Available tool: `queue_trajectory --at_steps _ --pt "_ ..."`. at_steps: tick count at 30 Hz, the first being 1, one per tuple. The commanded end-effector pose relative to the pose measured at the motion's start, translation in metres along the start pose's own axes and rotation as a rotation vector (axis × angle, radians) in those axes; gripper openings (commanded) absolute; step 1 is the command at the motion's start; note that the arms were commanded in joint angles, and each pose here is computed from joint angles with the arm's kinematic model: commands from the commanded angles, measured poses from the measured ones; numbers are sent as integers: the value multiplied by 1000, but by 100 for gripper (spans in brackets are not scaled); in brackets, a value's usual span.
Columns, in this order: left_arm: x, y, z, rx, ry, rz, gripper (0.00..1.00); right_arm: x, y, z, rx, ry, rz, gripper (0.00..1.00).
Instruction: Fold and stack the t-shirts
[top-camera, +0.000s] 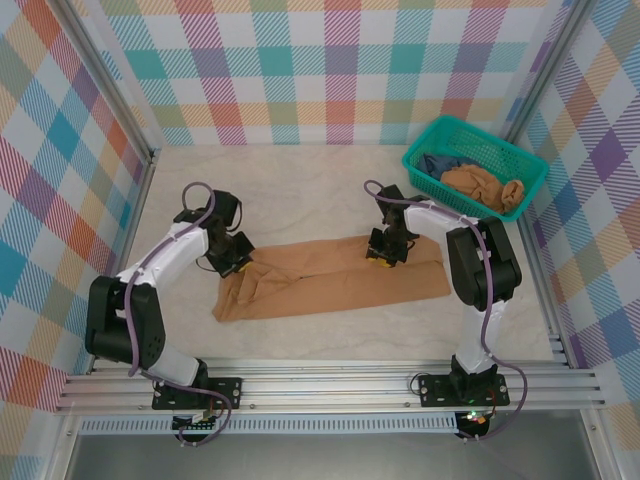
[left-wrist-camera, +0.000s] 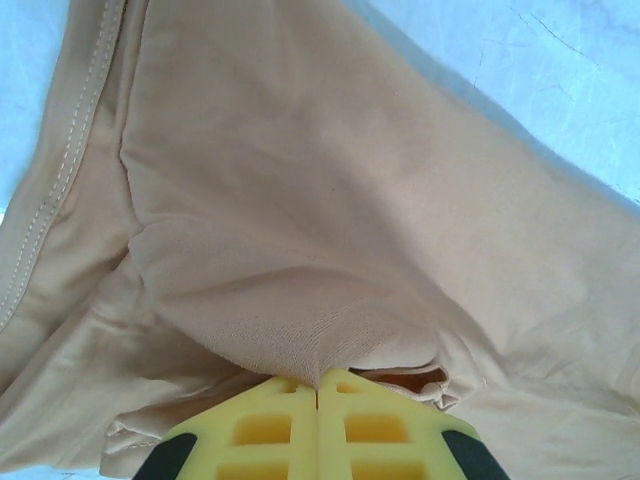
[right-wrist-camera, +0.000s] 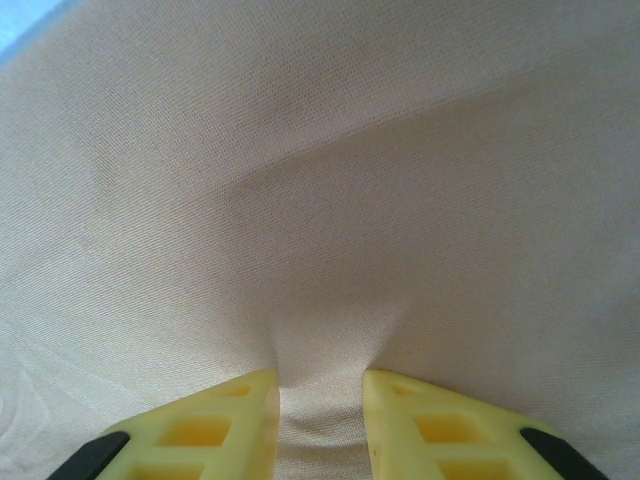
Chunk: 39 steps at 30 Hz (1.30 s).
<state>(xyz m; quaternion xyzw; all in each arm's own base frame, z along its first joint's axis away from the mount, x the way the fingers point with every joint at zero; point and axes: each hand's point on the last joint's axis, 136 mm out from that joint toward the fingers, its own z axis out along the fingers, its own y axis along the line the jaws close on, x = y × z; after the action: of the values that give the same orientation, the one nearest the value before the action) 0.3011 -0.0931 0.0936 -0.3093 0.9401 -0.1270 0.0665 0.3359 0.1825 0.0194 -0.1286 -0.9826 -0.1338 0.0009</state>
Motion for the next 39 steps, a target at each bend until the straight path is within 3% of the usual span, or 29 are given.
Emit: queue_trajectory --at_steps 1,17,18,21,25,28,32,39 --pt "-1 5 1 -44 42 11 0 16 -16 12 52 72 16 29" --pt "-30 21 21 -149 39 45 0 16 -14 11 40 72 15 29" --pt "-31 23 22 -161 40 52 4 16 -13 10 38 71 11 30" --pt "-37 33 15 -226 -1 65 37 13 -9 -1 23 37 -7 32" --pt "-41 28 -17 -255 -117 126 43 7 -6 -28 14 -47 -44 33" --pt "-24 0 -21 -128 -109 168 40 8 1 -49 -30 -114 -83 35" --pt "3 -16 4 -36 -4 148 24 17 13 -66 -111 -153 -129 36" --pt "2 -62 33 113 21 214 27 26 19 -75 -154 -154 -132 37"
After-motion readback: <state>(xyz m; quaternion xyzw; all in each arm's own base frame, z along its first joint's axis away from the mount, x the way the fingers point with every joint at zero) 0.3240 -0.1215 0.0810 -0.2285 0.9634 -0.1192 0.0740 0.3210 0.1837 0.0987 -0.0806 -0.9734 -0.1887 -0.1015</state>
